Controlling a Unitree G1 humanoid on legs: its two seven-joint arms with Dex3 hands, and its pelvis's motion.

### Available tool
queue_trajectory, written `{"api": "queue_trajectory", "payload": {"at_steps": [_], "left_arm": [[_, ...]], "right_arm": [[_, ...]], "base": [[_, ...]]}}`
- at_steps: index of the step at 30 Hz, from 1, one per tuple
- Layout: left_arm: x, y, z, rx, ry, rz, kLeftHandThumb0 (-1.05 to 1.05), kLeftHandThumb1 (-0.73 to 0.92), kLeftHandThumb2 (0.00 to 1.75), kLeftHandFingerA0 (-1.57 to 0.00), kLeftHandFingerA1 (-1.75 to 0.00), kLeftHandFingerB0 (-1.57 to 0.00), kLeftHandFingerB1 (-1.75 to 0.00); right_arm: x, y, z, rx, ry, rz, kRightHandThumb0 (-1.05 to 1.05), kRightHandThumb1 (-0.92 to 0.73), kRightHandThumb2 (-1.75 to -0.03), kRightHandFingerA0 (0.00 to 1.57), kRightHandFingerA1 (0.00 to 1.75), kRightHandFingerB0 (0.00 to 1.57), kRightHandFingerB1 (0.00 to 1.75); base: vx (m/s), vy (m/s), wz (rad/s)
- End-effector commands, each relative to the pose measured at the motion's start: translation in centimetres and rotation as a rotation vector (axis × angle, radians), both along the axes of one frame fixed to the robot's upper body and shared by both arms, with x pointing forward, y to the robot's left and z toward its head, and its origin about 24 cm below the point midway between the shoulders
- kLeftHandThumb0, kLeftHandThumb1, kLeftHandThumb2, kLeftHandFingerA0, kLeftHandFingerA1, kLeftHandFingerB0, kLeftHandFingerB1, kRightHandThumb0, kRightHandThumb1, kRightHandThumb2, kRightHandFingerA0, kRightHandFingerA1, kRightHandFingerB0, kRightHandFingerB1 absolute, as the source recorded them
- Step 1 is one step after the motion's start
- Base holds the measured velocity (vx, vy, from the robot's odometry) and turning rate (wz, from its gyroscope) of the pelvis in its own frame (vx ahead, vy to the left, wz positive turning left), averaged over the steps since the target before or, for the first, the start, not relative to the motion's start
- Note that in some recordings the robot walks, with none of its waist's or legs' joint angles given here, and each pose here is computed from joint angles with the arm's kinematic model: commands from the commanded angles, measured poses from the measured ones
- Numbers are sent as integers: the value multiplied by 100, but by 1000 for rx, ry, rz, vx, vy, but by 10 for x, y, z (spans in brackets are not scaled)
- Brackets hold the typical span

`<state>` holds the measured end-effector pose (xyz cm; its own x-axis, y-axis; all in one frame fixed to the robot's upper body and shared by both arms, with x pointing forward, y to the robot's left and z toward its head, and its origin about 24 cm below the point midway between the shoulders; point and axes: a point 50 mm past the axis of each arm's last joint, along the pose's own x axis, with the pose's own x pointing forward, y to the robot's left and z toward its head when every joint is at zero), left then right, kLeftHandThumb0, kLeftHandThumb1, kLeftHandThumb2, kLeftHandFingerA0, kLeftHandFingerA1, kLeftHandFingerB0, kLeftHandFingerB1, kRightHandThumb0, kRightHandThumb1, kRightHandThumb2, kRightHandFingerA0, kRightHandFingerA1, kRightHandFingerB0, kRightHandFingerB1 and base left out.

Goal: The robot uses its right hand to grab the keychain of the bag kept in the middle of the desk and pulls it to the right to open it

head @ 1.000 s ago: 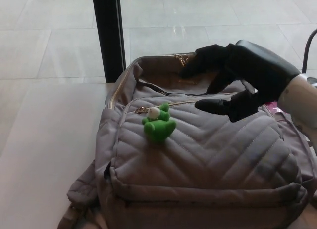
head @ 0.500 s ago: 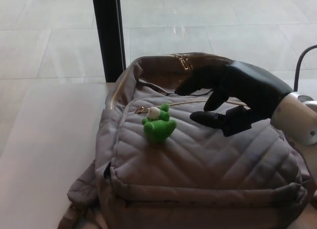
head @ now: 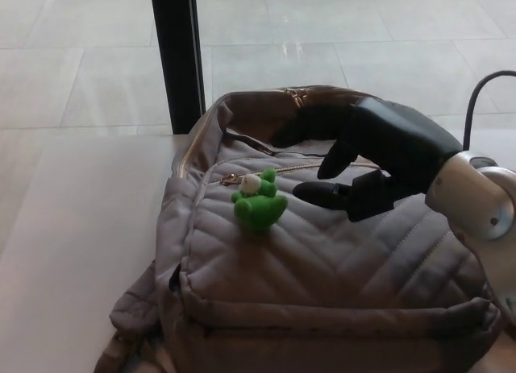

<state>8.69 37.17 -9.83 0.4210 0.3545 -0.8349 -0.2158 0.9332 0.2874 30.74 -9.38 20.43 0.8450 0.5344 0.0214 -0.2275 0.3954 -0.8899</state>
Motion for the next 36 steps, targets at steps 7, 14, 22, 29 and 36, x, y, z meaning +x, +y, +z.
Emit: {"api": "queue_trajectory", "payload": {"at_steps": [7,14,22,29,36], "left_arm": [[5,4,5,37,-2,-49,-96,14,117,-90,-118,-71,-104],[7,3,4,20,-10,-18,-104,13,120,-100,-128,-77,-111],[8,4,4,39,-1,-21,-94,17,121,-99,-123,-81,-108],[10,3,5,46,-6,-48,-105,16,123,-101,-123,-84,-111],[9,3,5,39,-10,-44,-99,15,118,-98,-120,-87,-110]], "right_arm": [[0,9,-15,-54,37,-11,-93,-61,-99,69,74,27,46],[-1,19,-20,-114,49,-3,-92,-77,-63,67,78,28,38],[3,16,-26,-126,67,-32,-92,-75,-63,73,78,30,37],[5,14,-33,-133,112,-65,-90,-70,-62,70,81,27,37],[4,16,-43,-181,119,-48,-79,-60,-59,79,94,27,37]], "base": [[0,0,0],[0,0,0],[0,0,0],[0,0,0],[0,0,0]]}}
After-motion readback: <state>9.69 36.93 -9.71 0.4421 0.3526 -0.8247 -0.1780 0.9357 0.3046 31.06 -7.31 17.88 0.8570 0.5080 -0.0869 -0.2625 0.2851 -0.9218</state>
